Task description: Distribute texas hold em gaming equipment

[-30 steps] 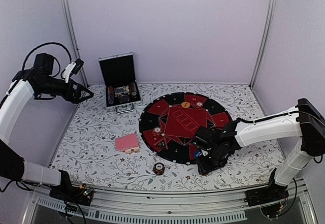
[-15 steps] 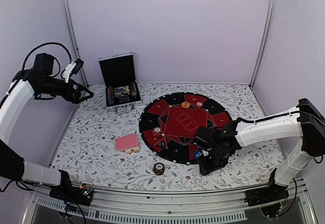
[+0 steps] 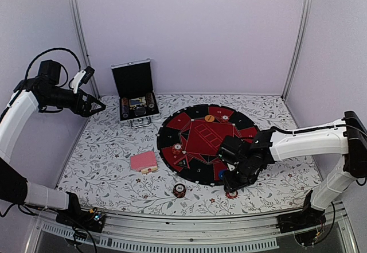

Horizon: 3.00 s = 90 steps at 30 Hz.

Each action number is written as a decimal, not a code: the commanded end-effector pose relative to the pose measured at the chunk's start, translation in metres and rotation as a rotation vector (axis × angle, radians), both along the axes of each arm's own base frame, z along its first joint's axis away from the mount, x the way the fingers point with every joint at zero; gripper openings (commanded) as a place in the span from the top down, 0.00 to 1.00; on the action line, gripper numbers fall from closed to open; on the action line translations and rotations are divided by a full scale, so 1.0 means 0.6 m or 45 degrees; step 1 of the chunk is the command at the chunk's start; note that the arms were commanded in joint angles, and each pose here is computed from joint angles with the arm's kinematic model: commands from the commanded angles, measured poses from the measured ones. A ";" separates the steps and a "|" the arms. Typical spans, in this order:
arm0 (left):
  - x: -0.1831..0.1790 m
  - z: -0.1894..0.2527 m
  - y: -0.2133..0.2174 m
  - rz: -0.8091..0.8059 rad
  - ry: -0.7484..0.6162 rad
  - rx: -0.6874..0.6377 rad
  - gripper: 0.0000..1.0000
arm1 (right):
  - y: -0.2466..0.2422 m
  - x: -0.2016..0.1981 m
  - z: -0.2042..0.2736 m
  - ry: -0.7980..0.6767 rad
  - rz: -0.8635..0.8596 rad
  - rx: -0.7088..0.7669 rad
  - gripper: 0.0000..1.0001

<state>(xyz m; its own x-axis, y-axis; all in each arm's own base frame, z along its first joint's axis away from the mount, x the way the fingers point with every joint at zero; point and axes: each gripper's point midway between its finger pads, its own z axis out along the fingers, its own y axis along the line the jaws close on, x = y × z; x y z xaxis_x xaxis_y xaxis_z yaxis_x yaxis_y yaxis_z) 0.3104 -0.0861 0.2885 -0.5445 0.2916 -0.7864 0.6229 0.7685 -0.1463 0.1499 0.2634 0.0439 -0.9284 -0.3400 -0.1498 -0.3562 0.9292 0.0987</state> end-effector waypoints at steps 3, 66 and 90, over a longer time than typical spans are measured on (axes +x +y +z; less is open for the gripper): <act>-0.003 0.016 -0.001 -0.011 -0.031 -0.007 0.00 | -0.003 0.030 0.053 -0.109 -0.024 -0.003 0.71; -0.005 0.003 0.001 -0.007 -0.010 0.001 0.00 | 0.272 0.068 0.135 -0.220 0.407 0.192 0.09; -0.011 0.015 0.000 -0.015 -0.028 0.009 0.00 | 0.312 0.010 0.016 -0.097 0.579 0.060 0.24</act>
<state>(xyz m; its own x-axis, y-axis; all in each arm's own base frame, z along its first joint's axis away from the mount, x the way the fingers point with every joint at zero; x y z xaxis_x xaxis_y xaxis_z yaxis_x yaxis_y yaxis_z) 0.3072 -0.0863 0.2877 -0.5393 0.3073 -0.7840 0.6328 0.7622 -0.1365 0.1524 0.4524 0.0621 -0.6830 -0.6883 -0.2442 -0.7277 0.6701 0.1463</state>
